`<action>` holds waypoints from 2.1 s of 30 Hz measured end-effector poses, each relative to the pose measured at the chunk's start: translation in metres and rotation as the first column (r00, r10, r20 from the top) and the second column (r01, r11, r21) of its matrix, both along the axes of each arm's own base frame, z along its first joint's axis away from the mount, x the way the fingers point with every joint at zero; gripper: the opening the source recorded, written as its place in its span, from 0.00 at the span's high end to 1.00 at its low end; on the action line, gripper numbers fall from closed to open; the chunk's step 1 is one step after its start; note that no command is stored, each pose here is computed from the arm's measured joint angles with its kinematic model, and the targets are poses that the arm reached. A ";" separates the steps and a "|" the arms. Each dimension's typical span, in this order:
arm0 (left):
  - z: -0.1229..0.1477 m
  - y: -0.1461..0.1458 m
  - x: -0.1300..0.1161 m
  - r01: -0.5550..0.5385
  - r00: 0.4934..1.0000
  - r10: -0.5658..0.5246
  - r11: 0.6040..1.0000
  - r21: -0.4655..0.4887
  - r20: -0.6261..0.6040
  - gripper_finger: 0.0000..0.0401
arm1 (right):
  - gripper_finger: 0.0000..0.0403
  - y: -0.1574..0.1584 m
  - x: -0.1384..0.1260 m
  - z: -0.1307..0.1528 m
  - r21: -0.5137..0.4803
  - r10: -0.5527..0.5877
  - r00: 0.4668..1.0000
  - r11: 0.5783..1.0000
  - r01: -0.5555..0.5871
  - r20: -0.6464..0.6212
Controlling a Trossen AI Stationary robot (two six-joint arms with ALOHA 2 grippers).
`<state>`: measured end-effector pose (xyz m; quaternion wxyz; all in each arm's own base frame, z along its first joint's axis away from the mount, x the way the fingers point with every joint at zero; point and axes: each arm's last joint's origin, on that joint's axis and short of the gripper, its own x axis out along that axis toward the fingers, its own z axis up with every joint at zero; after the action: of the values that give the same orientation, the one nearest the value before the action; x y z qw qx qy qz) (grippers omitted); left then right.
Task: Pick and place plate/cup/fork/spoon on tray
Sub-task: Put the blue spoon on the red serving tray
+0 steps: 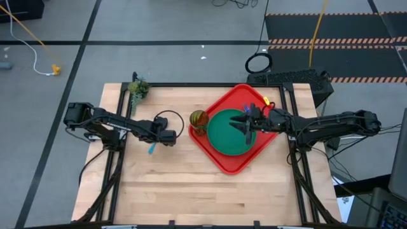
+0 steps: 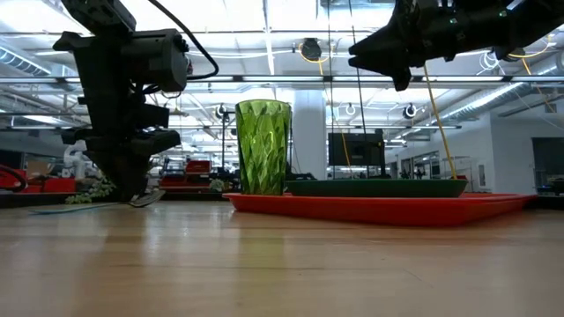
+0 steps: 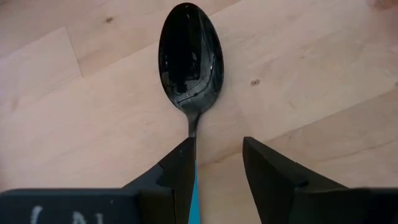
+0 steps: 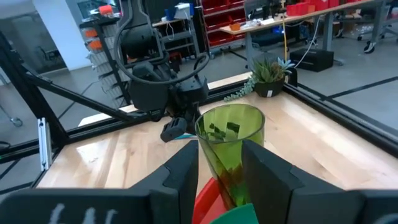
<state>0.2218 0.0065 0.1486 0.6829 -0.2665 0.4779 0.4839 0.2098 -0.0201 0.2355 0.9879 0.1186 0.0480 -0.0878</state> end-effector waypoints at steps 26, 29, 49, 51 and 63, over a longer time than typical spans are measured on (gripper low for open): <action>0.006 -0.001 0.028 -0.064 0.941 0.072 0.997 -0.035 0.332 0.66 | 0.71 -0.002 0.000 0.011 -0.066 -0.003 0.995 0.998 0.010 0.105; 0.010 -0.001 0.035 -0.061 0.910 0.073 0.997 -0.042 0.409 0.66 | 0.71 -0.002 0.000 0.013 -0.072 -0.002 0.993 0.997 0.011 0.118; 0.018 0.002 0.050 0.228 0.864 -0.243 0.970 0.087 0.441 0.66 | 0.71 -0.001 0.001 0.009 -0.075 0.007 0.996 0.997 -0.001 0.084; 0.016 0.003 0.047 0.236 0.882 -0.243 0.969 0.067 0.404 0.66 | 0.71 -0.001 0.000 0.008 -0.073 0.008 0.998 0.997 -0.003 0.068; 0.004 0.024 0.011 0.012 0.993 -0.002 0.996 -0.084 0.118 0.66 | 0.71 -0.001 0.000 0.008 -0.056 0.006 0.997 0.998 -0.002 0.073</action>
<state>0.2327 0.0303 0.1525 0.6997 -0.3216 0.4579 0.4441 0.2103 -0.0210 0.2434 0.9921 0.0941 0.0097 -0.0827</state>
